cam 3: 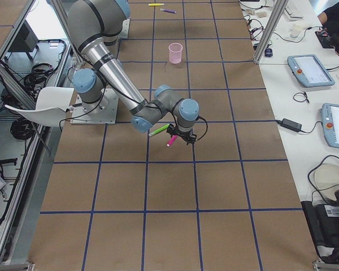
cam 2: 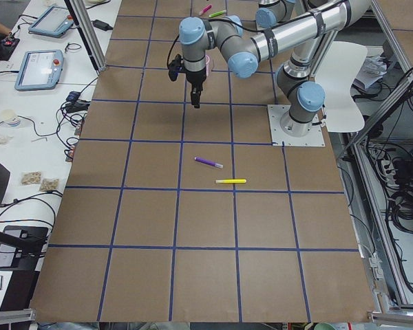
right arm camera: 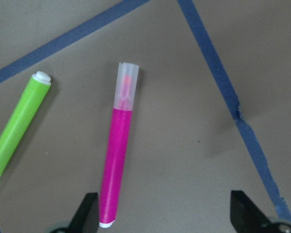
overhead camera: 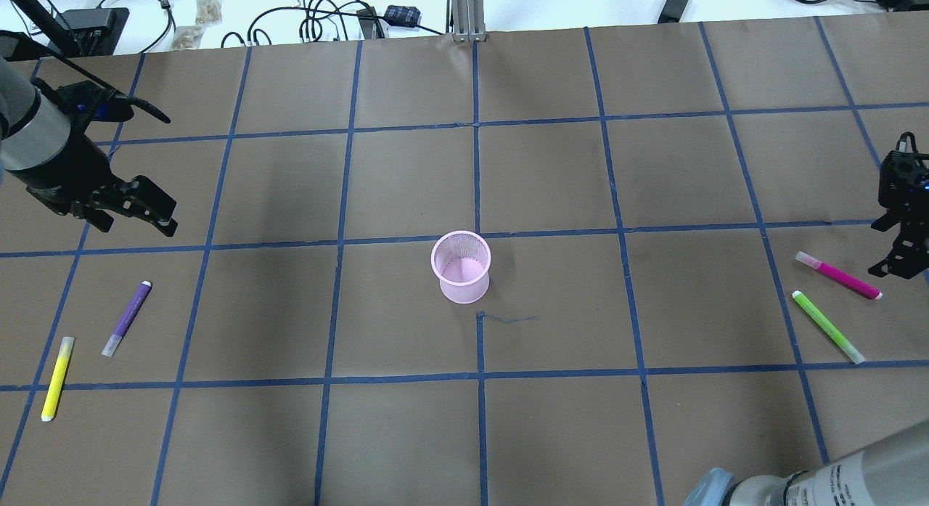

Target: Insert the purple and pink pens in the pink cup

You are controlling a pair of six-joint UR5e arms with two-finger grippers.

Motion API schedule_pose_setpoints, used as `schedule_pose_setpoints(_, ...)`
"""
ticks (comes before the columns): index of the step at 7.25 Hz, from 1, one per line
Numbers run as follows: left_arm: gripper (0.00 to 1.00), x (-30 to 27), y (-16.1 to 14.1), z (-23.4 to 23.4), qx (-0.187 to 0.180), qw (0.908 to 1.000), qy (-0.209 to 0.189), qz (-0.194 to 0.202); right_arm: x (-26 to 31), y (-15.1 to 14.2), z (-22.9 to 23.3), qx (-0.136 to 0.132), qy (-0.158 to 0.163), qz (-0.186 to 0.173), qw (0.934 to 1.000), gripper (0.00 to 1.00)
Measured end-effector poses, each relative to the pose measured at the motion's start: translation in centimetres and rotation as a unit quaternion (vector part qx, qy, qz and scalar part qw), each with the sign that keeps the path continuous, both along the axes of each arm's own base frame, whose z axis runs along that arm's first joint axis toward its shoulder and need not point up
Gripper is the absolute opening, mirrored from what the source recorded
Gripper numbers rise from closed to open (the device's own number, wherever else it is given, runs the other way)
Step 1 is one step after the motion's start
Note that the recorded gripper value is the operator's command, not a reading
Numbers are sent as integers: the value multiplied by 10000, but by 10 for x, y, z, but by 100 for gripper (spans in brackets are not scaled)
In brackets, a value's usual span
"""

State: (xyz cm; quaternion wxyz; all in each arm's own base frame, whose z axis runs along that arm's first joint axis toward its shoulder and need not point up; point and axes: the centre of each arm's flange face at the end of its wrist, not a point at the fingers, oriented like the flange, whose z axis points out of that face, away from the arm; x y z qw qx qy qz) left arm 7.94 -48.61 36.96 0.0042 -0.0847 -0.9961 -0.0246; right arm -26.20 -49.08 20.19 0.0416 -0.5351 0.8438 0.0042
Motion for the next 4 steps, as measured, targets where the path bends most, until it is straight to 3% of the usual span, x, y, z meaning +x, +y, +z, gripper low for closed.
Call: schedule_pose_setpoints(4,100,77,-12,-79,180,9916,-287,-1250,10,26,-29,76,30,0,10000,85)
